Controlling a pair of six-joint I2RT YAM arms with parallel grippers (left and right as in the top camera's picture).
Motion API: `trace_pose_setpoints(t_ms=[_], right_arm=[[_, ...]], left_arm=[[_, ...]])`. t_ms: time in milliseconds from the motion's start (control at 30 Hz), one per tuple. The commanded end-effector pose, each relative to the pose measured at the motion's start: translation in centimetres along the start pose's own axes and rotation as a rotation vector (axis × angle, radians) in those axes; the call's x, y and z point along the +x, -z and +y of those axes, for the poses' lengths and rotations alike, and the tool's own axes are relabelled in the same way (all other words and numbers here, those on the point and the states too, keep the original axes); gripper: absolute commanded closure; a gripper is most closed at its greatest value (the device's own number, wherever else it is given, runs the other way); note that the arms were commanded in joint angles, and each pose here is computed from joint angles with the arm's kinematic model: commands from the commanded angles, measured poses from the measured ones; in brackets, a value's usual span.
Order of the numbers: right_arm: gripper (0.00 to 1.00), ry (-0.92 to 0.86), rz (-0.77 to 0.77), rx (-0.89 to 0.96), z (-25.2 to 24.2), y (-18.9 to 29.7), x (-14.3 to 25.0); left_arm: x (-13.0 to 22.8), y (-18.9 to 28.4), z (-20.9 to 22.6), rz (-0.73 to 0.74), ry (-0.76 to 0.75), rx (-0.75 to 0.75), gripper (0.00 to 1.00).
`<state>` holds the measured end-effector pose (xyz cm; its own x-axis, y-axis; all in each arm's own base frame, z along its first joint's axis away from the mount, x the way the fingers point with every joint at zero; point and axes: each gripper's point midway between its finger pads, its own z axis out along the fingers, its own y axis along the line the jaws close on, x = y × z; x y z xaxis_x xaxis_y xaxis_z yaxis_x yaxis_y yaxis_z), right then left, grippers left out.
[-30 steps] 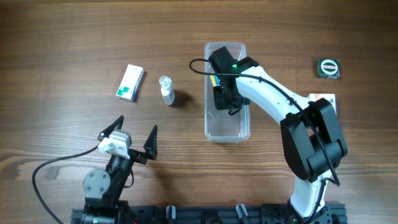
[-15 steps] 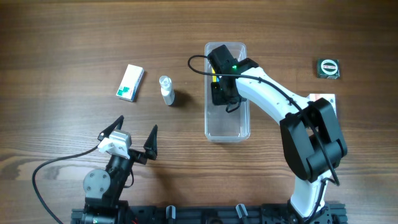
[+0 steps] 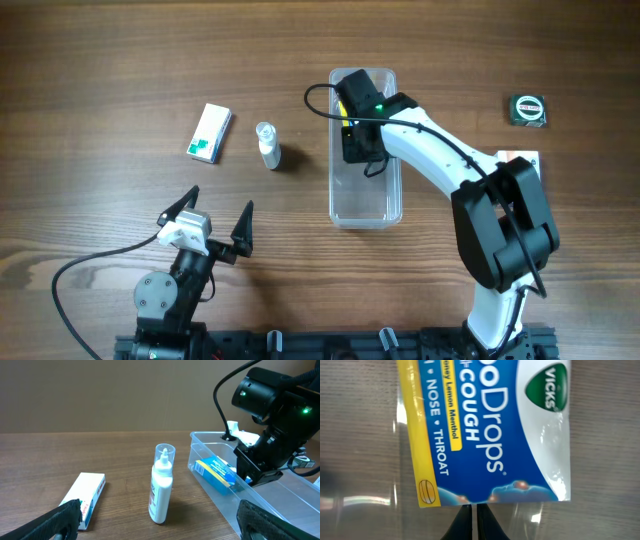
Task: Pack container
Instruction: 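Lower the pack upright into the container and open right gripper, then move right gripper to the white Hansaplast box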
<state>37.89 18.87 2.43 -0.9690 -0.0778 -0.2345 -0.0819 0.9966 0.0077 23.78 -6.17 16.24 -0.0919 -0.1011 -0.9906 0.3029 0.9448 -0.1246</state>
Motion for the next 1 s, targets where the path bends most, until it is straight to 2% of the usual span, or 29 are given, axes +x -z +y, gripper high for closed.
trace_pose_setpoints(t_ms=[0, 233, 700, 833, 967], right_arm=[[0.95, -0.022, -0.010, -0.009, -0.2, 0.1, -0.3], [0.95, -0.023, -0.008, -0.074, 1.0, 0.2, -0.4], [0.95, 0.001, -0.022, -0.072, 0.9, 0.5, -0.9], [0.91, 0.002, -0.043, -0.079, 1.1, 3.2, -2.3], [0.83, 0.070, -0.130, -0.109, 1.3, 8.7, -3.8]], left_arm=[[0.2, 0.0, 0.0, 0.003, -0.014, 0.005, 0.00], [0.2, 0.0, 0.0, 0.003, -0.014, 0.005, 0.00], [0.2, 0.0, 0.0, 0.003, -0.014, 0.005, 0.00], [0.2, 0.0, 0.0, 0.003, -0.014, 0.005, 0.00], [0.2, 0.0, 0.0, 0.003, -0.014, 0.005, 0.00]])
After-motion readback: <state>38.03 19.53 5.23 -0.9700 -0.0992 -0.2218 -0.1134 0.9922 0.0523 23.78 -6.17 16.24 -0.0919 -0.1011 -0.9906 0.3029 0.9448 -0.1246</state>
